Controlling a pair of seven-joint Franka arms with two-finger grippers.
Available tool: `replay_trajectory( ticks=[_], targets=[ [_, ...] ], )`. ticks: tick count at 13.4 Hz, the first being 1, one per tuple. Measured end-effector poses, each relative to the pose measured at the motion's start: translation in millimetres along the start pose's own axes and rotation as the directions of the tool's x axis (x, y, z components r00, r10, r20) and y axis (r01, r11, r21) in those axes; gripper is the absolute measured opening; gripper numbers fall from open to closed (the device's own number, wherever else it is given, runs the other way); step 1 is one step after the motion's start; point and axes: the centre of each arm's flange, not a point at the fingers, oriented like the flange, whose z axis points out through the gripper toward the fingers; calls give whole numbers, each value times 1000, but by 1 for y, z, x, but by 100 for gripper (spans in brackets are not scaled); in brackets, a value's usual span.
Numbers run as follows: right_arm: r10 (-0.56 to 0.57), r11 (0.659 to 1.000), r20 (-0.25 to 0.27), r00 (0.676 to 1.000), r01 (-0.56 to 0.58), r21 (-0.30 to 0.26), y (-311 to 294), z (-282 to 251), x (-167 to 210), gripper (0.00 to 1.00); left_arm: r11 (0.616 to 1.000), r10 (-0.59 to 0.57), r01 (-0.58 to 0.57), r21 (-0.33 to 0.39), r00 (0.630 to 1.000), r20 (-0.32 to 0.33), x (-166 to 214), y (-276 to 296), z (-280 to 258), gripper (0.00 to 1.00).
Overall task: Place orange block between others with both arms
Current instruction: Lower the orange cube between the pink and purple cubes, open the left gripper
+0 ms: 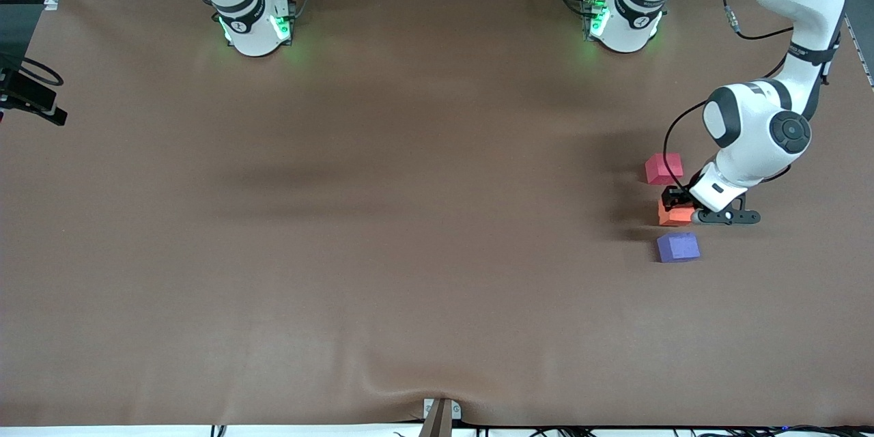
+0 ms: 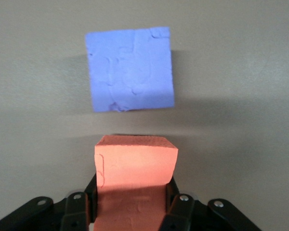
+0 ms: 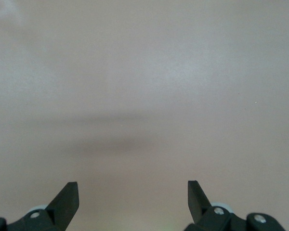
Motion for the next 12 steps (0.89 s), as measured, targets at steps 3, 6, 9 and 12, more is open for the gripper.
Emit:
replay_trajectory(
  ticks=[3,6,9,12],
  targets=[
    [0,1000,0,1000,0,0,0,0,0,100,1000,2,-2,0,1000,4,-1,2,7,53],
    [0,1000,0,1000,0,0,0,0,0,100,1000,2,-2,0,1000,3,-1,2,8,59],
    [0,1000,1,1000,0,0,0,1,0,100,1000,6,-6,1,1000,-13,5,3,4,93],
    [0,1000,1,1000,0,0,0,1,0,100,1000,11,-11,-2,999,-40,23,5,-18,100]
  ],
)
